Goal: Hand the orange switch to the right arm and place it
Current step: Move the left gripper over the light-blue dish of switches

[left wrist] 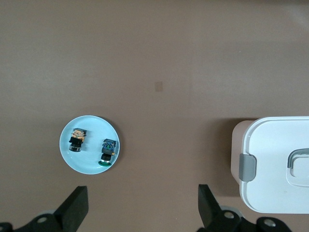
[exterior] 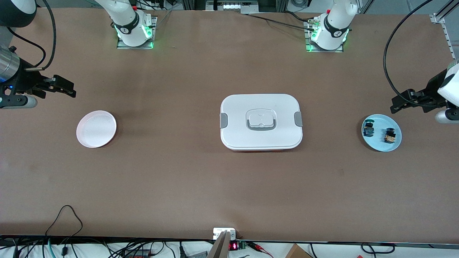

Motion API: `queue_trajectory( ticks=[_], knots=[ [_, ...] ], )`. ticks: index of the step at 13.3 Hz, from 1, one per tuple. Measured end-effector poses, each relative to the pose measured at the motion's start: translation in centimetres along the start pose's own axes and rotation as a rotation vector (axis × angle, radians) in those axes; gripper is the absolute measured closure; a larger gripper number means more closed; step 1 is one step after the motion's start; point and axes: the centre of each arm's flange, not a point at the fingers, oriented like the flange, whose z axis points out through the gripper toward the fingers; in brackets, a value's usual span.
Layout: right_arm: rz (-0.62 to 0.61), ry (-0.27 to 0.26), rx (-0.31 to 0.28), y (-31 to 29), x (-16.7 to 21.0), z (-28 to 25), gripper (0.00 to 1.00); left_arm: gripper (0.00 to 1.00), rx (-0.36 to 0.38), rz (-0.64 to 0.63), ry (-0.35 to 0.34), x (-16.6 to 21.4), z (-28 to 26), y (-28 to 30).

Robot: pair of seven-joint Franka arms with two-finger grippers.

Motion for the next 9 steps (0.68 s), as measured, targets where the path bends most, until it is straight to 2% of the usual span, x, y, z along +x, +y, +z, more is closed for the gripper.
queue_trajectory(
  ticks=[7, 9],
  knots=[
    [0.003, 0.030, 0.007, 0.09, 0.06, -0.85, 0.00, 0.00, 0.001, 0.002, -0.001, -0.01, -0.05, -0.11],
    [0.014, 0.042, 0.007, 0.68, 0.18, -0.96, 0.00, 0.00, 0.004, 0.003, -0.059, -0.51, 0.66, -0.64]
  ],
)
